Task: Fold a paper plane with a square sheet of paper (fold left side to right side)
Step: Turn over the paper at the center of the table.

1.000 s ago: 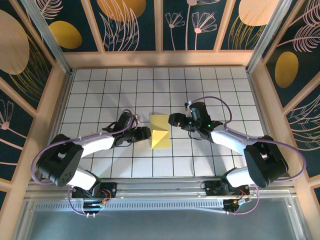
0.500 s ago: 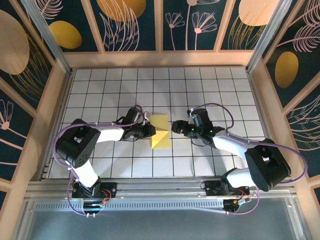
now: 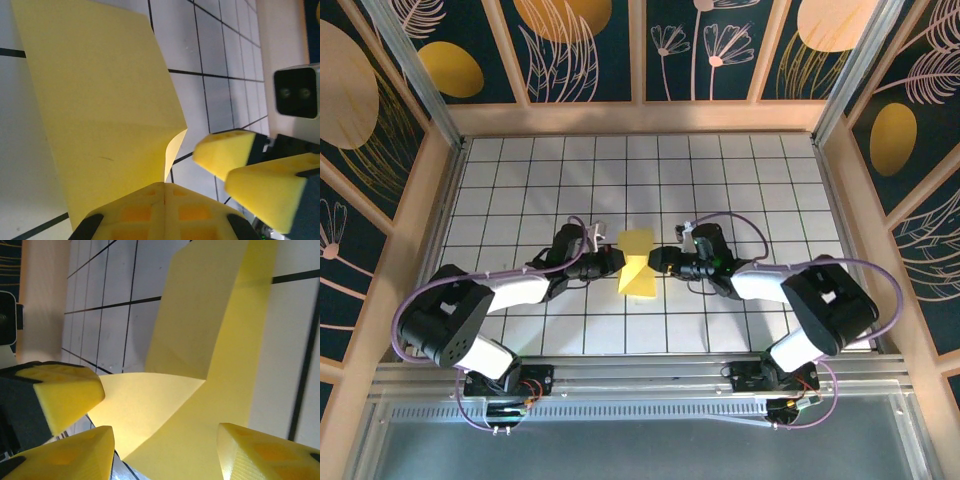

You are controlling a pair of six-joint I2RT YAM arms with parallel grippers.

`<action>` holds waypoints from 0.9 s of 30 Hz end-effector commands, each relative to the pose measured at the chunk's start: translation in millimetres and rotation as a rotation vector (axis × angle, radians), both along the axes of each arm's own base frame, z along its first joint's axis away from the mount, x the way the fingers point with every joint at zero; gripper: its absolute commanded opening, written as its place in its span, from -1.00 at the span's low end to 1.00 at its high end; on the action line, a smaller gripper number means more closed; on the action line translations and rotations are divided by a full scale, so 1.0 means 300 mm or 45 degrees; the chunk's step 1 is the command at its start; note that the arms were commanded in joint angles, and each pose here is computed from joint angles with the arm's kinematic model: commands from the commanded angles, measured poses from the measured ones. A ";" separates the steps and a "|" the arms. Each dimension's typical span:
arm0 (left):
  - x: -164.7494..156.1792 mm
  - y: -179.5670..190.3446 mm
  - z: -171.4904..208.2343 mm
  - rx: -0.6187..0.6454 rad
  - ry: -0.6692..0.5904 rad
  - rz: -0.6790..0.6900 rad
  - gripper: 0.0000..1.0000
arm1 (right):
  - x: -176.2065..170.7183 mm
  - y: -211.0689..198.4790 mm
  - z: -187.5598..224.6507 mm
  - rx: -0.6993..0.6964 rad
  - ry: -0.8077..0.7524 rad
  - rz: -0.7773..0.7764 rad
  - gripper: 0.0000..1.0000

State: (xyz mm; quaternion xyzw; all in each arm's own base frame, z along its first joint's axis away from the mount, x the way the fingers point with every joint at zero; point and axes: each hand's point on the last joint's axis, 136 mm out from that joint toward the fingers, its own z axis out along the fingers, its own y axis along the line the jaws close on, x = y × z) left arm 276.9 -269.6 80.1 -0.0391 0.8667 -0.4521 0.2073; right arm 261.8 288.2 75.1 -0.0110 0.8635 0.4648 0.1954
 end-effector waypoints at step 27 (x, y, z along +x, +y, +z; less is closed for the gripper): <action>0.007 0.084 -0.055 0.029 0.062 0.204 -0.29 | 0.097 0.099 -0.019 0.072 -0.116 -0.057 -1.00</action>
